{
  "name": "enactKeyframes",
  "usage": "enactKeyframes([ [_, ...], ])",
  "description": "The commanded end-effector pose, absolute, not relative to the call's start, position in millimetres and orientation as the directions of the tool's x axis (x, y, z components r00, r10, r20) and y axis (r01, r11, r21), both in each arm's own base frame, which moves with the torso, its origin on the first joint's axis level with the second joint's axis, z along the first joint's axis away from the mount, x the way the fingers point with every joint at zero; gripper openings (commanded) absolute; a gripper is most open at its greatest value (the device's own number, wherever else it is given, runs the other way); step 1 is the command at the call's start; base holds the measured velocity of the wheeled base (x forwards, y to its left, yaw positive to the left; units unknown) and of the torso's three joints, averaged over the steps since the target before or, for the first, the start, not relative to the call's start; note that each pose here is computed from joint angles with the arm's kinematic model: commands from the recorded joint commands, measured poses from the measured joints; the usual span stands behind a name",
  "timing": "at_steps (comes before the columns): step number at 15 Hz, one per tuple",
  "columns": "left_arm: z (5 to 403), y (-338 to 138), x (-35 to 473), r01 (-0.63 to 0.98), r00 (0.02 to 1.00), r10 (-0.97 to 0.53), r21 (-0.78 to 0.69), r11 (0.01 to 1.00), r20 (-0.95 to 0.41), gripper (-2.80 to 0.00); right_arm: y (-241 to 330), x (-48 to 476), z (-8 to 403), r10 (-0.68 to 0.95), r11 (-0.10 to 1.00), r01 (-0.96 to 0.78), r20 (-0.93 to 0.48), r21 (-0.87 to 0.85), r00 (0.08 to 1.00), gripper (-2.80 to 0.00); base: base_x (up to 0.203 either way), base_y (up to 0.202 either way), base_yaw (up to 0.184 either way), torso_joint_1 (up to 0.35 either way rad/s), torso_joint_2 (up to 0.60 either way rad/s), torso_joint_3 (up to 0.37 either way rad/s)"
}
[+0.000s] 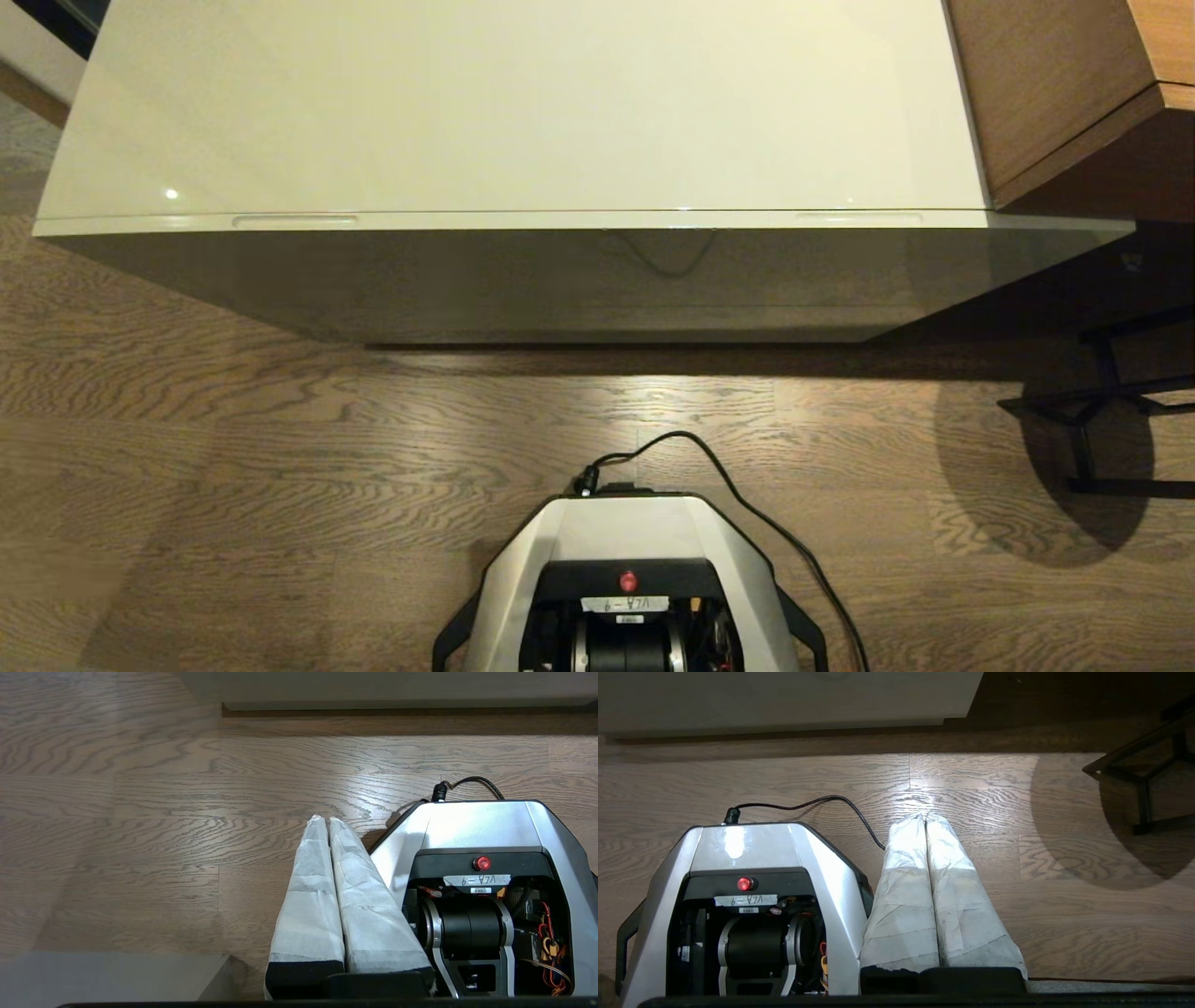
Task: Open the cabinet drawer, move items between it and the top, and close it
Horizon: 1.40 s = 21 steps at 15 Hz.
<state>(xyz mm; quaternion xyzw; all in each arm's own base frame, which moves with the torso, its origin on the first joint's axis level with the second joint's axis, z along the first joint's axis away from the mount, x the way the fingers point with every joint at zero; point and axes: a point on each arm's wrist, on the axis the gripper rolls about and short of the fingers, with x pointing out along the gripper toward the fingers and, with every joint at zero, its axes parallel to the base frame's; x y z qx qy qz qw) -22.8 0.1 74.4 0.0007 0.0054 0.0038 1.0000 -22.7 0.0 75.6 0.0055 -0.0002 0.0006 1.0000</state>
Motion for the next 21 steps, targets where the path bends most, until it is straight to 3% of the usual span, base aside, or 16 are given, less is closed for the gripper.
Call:
enactKeyframes([
  [1, 74.4, 0.1, -22.7, -0.010, 1.000, 0.010, 0.002, 1.000, -0.012, -2.80, 0.0, -22.6, 75.2, 0.001, 1.000, -0.001, -0.002, 0.012, 1.000, -2.80, 0.000, 0.000, 0.000, 0.000, 0.00, 0.000],
  [21, 74.4, 0.1, -22.7, -0.009, 1.000, 0.009, 0.002, 1.000, -0.012, -2.80, 0.0, -22.6, 75.2, 0.002, 1.000, -0.002, -0.002, 0.012, 1.000, -2.80, 0.000, 0.000, 0.000, 0.000, 0.00, 0.000],
])
